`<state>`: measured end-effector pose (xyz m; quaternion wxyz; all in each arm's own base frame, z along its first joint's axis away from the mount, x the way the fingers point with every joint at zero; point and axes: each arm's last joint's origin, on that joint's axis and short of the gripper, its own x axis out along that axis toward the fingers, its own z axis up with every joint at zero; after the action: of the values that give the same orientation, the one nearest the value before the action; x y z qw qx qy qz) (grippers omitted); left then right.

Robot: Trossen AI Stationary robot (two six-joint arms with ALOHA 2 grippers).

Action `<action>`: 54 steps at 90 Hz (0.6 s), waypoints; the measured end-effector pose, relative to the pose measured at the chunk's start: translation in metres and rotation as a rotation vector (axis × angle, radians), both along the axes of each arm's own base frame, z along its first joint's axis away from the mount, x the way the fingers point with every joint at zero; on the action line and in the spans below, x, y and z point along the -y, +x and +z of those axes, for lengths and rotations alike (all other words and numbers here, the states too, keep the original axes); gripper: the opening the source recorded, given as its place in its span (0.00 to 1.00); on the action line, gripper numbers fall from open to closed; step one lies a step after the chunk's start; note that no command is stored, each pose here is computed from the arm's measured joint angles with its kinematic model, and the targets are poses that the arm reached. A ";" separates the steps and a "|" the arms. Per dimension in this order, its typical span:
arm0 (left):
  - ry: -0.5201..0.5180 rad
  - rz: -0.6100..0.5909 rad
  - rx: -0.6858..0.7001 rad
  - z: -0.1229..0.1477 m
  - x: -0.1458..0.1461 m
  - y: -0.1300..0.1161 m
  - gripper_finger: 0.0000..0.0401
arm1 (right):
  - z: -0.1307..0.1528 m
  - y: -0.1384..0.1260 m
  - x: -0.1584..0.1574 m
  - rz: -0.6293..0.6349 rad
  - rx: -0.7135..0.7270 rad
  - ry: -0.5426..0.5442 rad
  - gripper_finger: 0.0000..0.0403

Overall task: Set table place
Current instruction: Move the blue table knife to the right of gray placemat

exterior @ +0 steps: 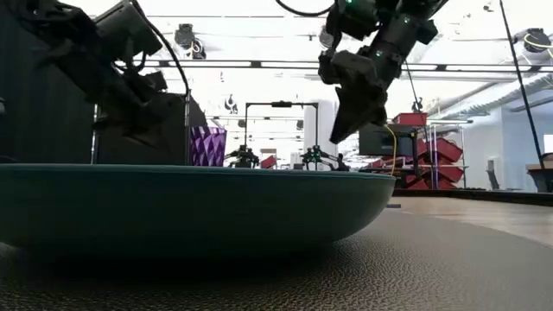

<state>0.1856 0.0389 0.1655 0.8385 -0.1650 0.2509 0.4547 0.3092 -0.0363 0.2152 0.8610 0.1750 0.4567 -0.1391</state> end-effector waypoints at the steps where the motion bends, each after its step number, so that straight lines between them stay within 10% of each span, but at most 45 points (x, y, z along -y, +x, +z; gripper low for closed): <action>1: 0.001 0.003 0.007 0.000 -0.001 0.000 0.00 | 0.000 0.000 0.000 0.002 0.002 0.001 0.03; 54: 0.045 -0.034 0.063 0.008 -0.004 0.007 0.00 | -0.001 0.010 -0.003 0.028 0.075 0.003 0.43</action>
<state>0.1924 0.0434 0.1732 0.8570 -0.1561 0.2168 0.4407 0.3194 -0.0331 0.2143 0.8790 0.1751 0.4269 -0.1199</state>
